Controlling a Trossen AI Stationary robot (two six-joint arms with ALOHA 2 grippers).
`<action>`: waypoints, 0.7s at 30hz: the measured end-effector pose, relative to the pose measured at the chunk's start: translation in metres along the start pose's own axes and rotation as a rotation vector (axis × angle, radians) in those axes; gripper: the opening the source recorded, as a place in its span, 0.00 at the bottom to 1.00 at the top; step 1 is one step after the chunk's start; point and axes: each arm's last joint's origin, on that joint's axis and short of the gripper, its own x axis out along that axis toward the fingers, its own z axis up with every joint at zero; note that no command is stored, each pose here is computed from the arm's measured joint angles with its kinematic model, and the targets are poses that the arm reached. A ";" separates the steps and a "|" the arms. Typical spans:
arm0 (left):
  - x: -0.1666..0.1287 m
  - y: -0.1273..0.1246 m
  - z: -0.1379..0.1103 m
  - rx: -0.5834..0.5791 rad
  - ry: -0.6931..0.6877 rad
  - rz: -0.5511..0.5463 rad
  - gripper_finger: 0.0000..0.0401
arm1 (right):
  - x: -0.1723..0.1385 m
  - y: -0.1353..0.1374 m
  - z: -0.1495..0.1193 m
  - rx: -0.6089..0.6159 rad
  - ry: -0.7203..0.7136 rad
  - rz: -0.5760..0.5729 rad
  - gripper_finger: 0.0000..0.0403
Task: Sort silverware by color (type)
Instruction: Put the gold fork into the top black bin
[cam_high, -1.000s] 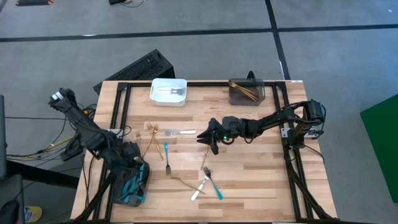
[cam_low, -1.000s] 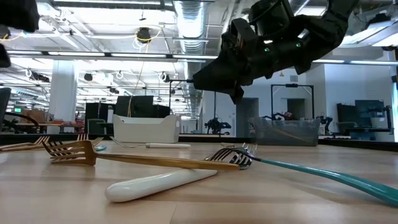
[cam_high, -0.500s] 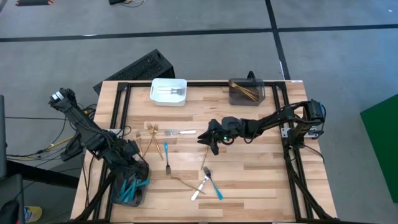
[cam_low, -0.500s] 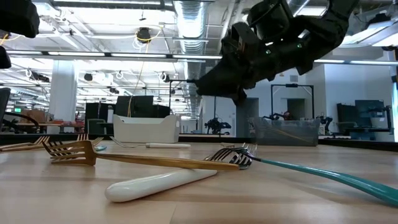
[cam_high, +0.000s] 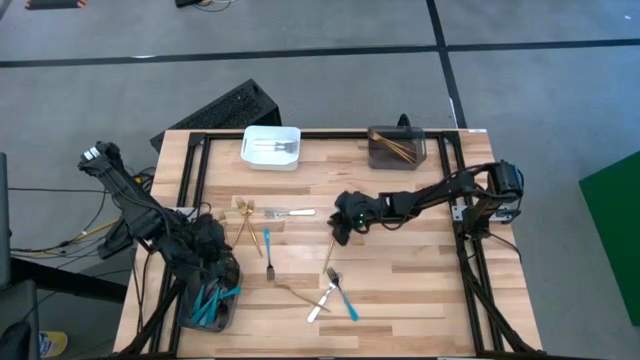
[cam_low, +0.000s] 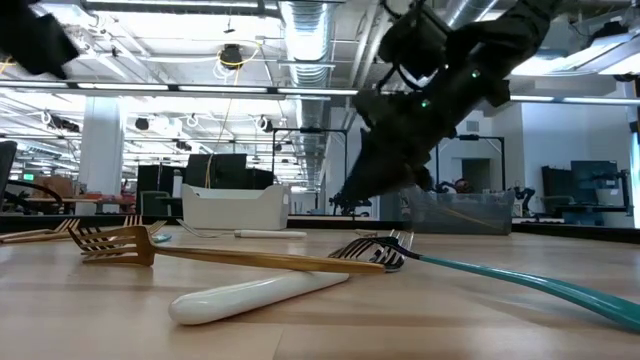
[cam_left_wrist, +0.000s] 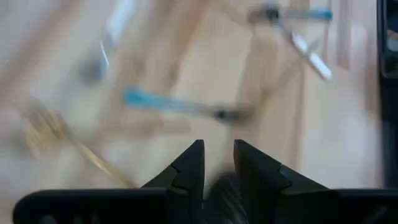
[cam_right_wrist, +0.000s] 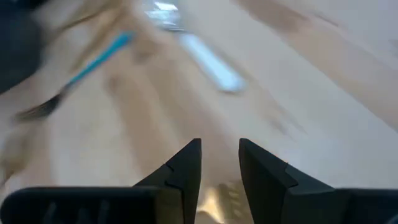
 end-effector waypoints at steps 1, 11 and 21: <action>0.000 0.000 0.002 0.054 -0.054 0.023 0.18 | 0.000 -0.003 0.000 0.050 0.011 -0.039 0.33; 0.018 0.008 -0.001 0.128 -0.485 0.309 0.18 | -0.005 0.002 -0.020 0.213 0.075 -0.197 0.29; 0.040 0.026 -0.022 0.048 -0.800 0.518 0.18 | -0.004 0.015 -0.015 0.305 0.019 -0.082 0.29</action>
